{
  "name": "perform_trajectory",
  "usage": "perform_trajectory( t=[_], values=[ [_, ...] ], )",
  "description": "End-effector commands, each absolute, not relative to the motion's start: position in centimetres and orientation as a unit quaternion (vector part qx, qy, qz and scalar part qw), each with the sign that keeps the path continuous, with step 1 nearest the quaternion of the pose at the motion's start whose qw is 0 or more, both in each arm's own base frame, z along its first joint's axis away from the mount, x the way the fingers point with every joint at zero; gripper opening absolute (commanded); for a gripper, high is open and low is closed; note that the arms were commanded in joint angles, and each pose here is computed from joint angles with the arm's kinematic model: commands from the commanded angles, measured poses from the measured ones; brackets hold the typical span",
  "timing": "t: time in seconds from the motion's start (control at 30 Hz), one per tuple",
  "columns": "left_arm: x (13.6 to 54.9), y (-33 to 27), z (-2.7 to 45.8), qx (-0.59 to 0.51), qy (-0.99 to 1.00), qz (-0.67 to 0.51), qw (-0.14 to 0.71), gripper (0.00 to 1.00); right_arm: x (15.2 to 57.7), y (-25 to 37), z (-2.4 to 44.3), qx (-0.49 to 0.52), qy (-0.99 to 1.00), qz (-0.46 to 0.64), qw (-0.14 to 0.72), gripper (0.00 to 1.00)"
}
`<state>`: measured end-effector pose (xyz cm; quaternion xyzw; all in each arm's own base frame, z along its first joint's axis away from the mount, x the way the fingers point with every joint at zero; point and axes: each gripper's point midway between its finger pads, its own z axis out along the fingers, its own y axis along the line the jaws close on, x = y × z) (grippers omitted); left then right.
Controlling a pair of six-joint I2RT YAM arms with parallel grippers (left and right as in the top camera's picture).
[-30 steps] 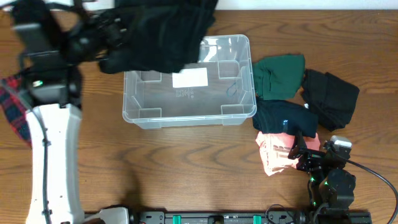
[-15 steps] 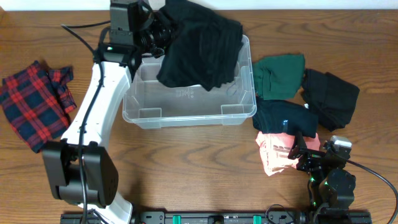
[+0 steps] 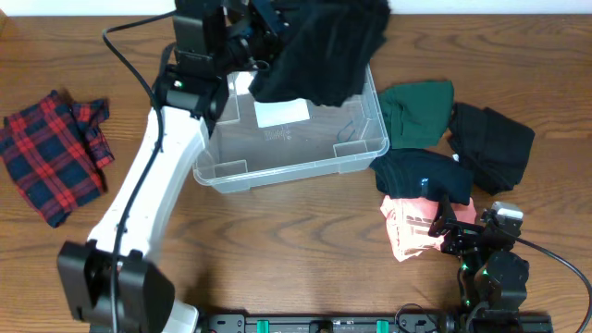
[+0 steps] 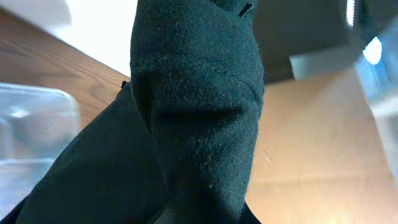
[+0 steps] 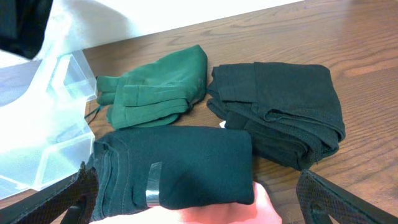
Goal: Pack container
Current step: 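Lift the black pants with the left gripper and swing over the bin, then lower the black pants into the bin and open the left gripper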
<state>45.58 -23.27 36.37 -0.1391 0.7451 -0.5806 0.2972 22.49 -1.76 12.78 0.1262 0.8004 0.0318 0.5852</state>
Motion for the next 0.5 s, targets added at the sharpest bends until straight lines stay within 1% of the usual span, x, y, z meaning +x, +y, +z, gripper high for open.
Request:
perform_trajectory(
  t=[0.0, 0.03, 0.13, 0.2, 0.47],
  values=[
    [42.5, -25.3, 40.7, -0.092, 0.726, -0.615, 0.294, 0.06, 22.5, -2.0, 12.8, 0.135, 0.798, 0.031, 0.586, 0.99],
    [42.2, -25.6, 40.1, -0.098, 0.734, -0.61, 0.283, 0.06, 22.5, -2.0, 12.8, 0.135, 0.798, 0.031, 0.586, 0.99],
    [42.6, -24.7, 35.9, -0.15, 0.776, -0.554, 0.262, 0.06, 22.5, -2.0, 12.8, 0.135, 0.798, 0.031, 0.586, 0.99],
    [42.9, -23.0, 32.4, -0.202, 0.804, -0.5, 0.25, 0.06, 22.5, -2.0, 12.8, 0.135, 0.798, 0.031, 0.586, 0.99],
    [43.5, -16.7, 21.8, -0.327, 0.84, -0.355, 0.246, 0.06, 22.5, -2.0, 12.8, 0.135, 0.798, 0.031, 0.586, 0.99]
  ],
)
